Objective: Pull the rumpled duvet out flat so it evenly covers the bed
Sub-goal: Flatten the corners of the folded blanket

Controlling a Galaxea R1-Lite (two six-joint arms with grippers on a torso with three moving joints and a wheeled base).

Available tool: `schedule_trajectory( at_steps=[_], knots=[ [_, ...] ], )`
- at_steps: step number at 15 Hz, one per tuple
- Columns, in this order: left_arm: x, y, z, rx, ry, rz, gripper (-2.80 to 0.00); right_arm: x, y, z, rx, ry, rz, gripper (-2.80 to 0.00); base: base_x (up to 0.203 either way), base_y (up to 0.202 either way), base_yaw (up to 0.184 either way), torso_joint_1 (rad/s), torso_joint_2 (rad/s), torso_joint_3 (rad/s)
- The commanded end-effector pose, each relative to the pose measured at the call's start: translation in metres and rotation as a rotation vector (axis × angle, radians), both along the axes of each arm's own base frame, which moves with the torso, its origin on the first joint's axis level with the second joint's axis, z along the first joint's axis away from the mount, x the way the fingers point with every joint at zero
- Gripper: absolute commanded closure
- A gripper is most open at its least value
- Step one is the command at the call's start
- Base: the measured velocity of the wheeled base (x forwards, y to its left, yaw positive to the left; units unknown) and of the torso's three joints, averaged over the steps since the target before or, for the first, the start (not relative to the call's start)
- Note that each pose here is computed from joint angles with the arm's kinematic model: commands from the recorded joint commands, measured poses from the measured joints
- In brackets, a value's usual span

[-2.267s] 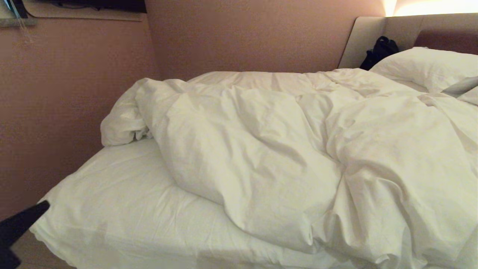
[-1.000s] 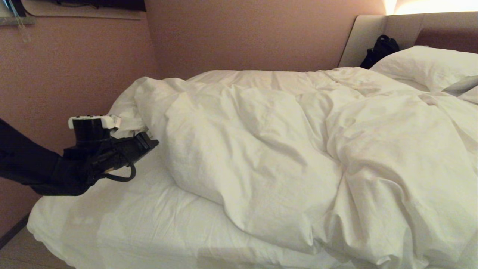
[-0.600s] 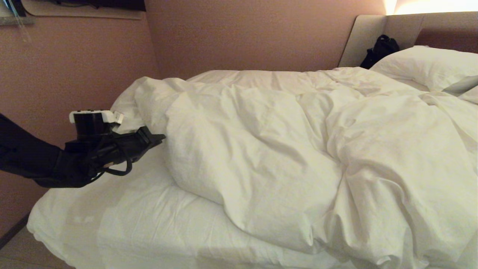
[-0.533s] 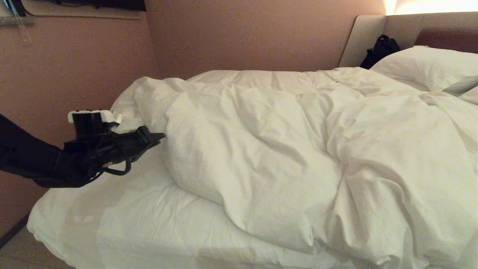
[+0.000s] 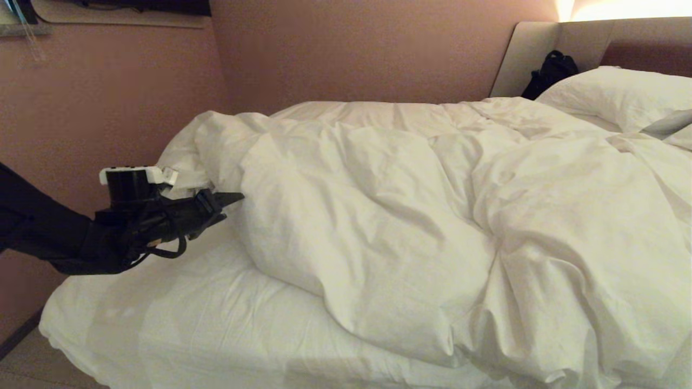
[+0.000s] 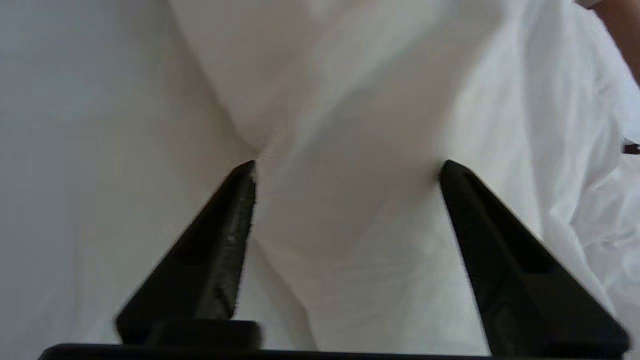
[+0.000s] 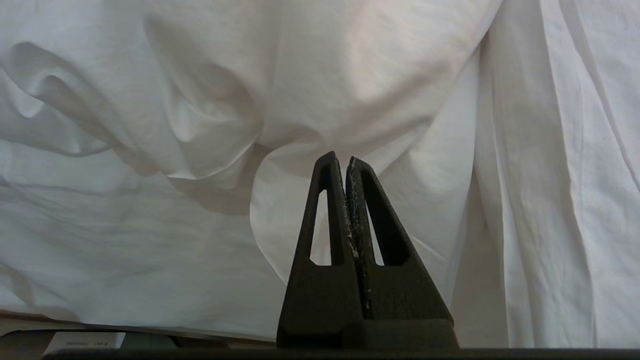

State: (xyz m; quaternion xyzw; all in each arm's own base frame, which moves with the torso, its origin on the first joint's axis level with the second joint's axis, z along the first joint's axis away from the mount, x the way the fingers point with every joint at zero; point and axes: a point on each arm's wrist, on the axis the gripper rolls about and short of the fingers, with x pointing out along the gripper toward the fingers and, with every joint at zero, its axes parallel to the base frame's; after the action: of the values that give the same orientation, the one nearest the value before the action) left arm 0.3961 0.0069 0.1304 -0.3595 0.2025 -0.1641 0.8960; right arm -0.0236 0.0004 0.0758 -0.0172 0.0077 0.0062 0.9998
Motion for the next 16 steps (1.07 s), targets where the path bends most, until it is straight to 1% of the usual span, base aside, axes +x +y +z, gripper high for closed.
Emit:
schedule_trajectory(
  at_steps=[1,2,3,4,6,7,9,10,16],
  knots=[
    [0.004,-0.005,-0.01,-0.008,0.024,-0.016,-2.8,0.0,0.0,0.0,-0.001,0.0,0.0,0.0,0.0,0.0,0.0,0.0,0.0,0.0],
    [0.004,-0.009,-0.01,-0.007,0.025,-0.022,-2.8,0.0,0.0,0.0,-0.001,0.0,0.0,0.0,0.0,0.0,0.0,0.0,0.0,0.0],
    [0.006,-0.022,-0.015,-0.002,0.036,-0.042,-2.8,0.0,0.0,0.0,-0.001,0.0,0.0,0.0,0.0,0.0,0.0,0.0,0.0,0.0],
    [0.009,-0.03,-0.021,0.006,0.046,-0.04,-2.8,0.0,0.0,0.0,-0.001,0.0,0.0,0.0,0.0,0.0,0.0,0.0,0.0,0.0],
    [0.015,-0.049,-0.03,0.039,0.059,0.007,-2.8,0.0,0.0,0.0,-0.001,0.0,0.0,0.0,0.0,0.0,0.0,0.0,0.0,0.0],
    [0.017,-0.063,-0.034,0.059,0.063,0.028,-2.8,0.0,0.0,0.0,-0.001,0.0,0.0,0.0,0.0,0.0,0.0,0.0,0.0,0.0],
    [0.014,-0.097,-0.041,0.106,0.068,0.04,-2.8,0.0,0.0,0.0,-0.001,0.0,0.0,0.0,0.0,0.0,0.0,0.0,0.0,0.0],
    [0.013,-0.102,-0.045,0.117,0.075,0.044,-2.8,0.0,0.0,0.0,-0.001,0.0,0.0,0.0,0.0,0.0,0.0,0.0,0.0,0.0],
    [0.017,-0.102,-0.044,0.116,0.071,0.058,-2.8,0.0,0.0,0.0,-0.001,0.0,0.0,0.0,0.0,0.0,0.0,0.0,0.0,0.0]
  ],
)
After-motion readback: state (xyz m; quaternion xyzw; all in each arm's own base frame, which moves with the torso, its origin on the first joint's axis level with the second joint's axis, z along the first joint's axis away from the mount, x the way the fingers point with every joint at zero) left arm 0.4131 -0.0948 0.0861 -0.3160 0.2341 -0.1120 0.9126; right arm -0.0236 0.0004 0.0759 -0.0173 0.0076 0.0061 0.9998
